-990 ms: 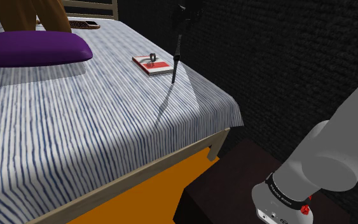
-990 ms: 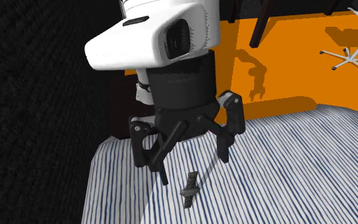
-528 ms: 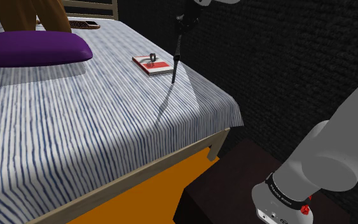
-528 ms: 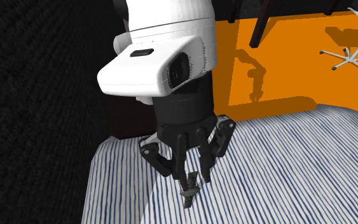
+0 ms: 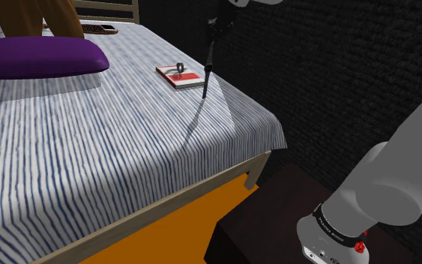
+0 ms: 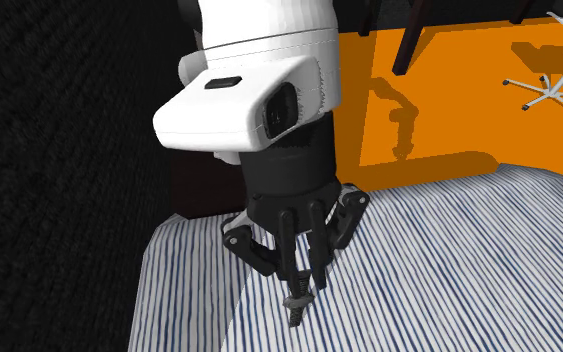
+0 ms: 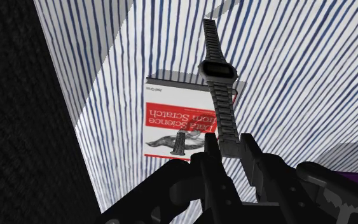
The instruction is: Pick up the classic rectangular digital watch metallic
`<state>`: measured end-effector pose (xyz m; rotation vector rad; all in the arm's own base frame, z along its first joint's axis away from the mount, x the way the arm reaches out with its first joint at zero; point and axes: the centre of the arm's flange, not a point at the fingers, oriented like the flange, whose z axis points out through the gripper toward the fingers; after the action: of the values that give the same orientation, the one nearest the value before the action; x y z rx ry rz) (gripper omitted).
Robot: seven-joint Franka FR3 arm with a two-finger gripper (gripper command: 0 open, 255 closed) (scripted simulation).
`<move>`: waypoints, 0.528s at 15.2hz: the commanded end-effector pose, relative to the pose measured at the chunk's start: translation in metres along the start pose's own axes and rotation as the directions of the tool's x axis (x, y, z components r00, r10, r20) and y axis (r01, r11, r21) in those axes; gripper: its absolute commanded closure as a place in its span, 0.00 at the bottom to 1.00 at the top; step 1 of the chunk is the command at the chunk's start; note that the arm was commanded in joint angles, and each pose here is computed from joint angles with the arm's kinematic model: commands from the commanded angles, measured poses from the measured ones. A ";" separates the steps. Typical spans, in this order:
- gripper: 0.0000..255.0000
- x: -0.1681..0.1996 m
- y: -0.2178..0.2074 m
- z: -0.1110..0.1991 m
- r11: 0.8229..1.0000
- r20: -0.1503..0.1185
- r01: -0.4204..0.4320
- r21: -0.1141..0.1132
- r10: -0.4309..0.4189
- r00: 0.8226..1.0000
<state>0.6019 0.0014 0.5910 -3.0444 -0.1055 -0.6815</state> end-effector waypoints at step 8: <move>1.00 0.018 0.000 -0.038 1.000 0.000 0.000 0.000 0.000 1.000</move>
<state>0.6021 0.0018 0.6274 -3.0444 -0.1053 -0.6818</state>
